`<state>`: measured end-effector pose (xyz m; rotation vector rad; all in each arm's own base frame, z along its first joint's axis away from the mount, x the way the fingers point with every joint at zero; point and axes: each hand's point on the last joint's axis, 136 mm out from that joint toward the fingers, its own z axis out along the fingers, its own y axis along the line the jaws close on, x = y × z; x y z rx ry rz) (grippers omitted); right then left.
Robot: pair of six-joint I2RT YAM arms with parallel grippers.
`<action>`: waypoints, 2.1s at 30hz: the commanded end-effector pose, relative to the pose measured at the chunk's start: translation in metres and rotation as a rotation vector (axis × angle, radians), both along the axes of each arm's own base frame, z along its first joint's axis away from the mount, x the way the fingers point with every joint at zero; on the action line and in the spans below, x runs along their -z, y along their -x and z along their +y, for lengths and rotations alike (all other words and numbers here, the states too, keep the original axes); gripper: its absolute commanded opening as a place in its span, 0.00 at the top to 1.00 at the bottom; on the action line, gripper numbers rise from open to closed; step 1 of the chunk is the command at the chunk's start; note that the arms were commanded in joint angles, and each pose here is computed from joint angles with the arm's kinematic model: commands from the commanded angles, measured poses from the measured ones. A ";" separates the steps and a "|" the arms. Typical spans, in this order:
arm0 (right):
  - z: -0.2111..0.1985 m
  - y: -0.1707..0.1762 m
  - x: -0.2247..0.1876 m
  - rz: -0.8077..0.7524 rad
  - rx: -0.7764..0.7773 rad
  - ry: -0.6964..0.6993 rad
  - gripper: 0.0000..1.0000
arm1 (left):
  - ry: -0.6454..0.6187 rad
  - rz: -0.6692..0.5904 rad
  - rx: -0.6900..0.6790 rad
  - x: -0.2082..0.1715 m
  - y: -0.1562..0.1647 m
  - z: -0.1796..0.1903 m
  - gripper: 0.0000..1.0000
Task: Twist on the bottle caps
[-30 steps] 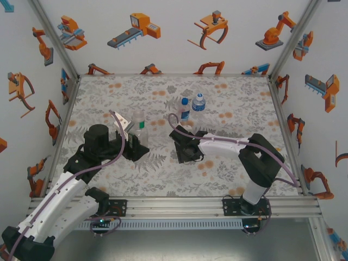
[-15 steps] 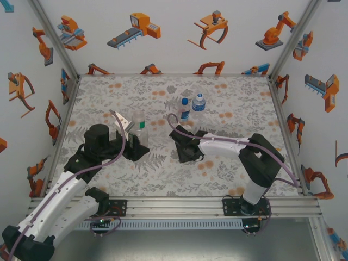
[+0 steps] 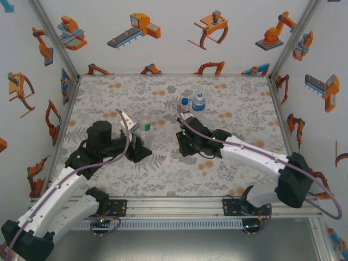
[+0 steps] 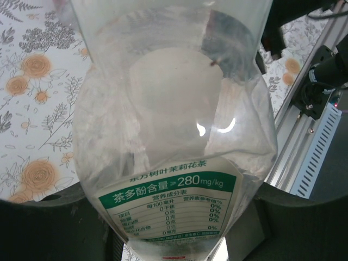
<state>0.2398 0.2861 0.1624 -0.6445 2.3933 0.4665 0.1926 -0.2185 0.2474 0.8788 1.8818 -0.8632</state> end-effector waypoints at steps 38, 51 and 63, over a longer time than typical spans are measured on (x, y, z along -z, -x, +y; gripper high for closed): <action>0.021 0.123 -0.231 -0.486 -0.823 -0.521 0.90 | -0.285 -0.172 0.525 0.014 0.077 -0.034 0.94; 0.023 0.128 -0.218 -0.414 -0.864 -0.474 0.91 | -0.329 -0.154 0.588 0.023 0.084 -0.047 0.94; 0.021 0.123 -0.206 -0.392 -0.858 -0.404 0.91 | -0.333 -0.173 0.620 0.022 0.089 -0.051 0.96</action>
